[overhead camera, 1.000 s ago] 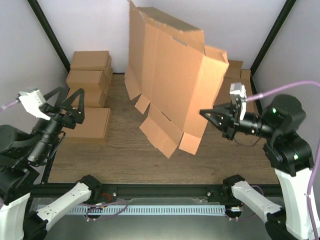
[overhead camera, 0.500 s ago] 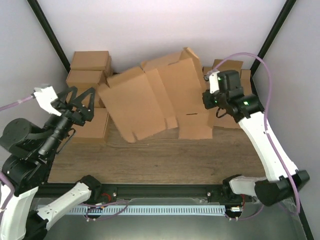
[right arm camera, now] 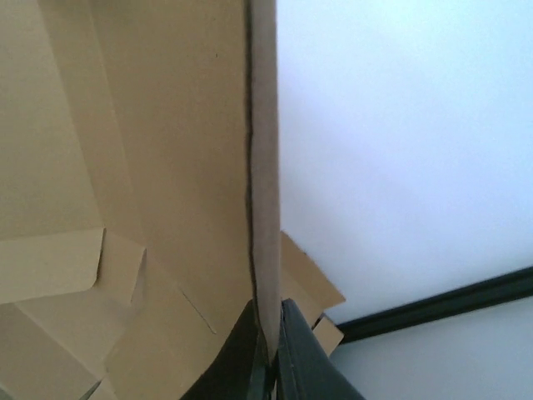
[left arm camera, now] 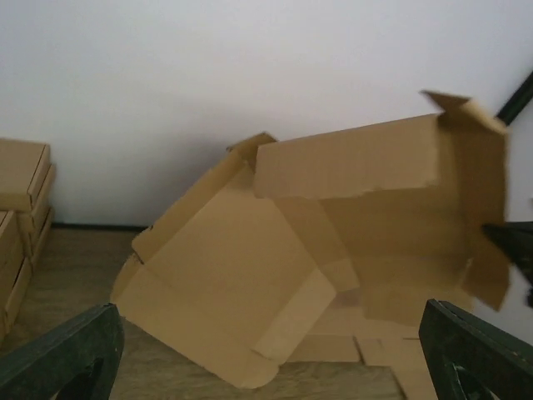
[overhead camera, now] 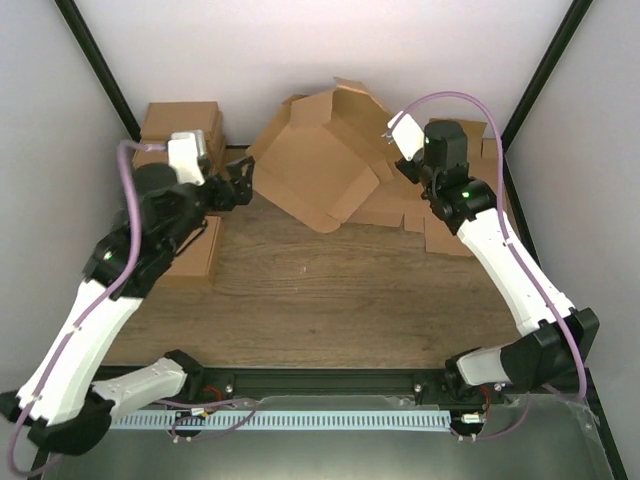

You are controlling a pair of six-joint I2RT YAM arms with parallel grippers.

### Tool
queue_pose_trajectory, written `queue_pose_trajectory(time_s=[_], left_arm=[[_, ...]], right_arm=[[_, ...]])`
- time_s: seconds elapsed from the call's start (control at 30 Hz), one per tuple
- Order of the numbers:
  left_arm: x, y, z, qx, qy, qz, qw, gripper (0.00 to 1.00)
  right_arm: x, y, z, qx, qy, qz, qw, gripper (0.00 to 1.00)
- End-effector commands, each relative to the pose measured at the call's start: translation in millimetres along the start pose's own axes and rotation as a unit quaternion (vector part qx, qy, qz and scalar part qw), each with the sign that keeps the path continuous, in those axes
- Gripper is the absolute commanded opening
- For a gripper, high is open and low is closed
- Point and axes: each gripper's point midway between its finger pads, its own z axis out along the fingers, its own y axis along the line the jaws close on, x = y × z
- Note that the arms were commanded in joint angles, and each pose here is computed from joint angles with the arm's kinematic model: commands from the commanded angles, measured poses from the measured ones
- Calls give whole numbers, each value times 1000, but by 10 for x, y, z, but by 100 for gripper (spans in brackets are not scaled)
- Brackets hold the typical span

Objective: Fold the paper box

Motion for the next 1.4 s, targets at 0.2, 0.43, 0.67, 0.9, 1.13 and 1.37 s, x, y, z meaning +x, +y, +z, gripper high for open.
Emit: queue_pose_trajectory(time_s=[0.2, 0.43, 0.67, 0.9, 1.13, 1.37], left_arm=[[-352, 611, 874, -70, -12, 23, 997, 100], [-457, 1122, 1521, 28, 37, -65, 997, 100], [531, 1411, 2132, 71, 184, -172, 965, 90], [1596, 1402, 2126, 66, 303, -223, 924, 70], [2305, 731, 1815, 173, 365, -316, 859, 46], [2384, 112, 1639, 230, 397, -295, 838, 46]], right_arm=[[-856, -119, -699, -41, -212, -105, 971, 1], [-863, 24, -719, -70, -225, -142, 961, 1], [-935, 50, -687, -73, -241, -149, 956, 1], [-1067, 65, -740, -92, -267, -133, 950, 1], [-1129, 41, -762, -108, -269, -86, 953, 1], [-1331, -3, -1080, -143, -298, -33, 943, 1]])
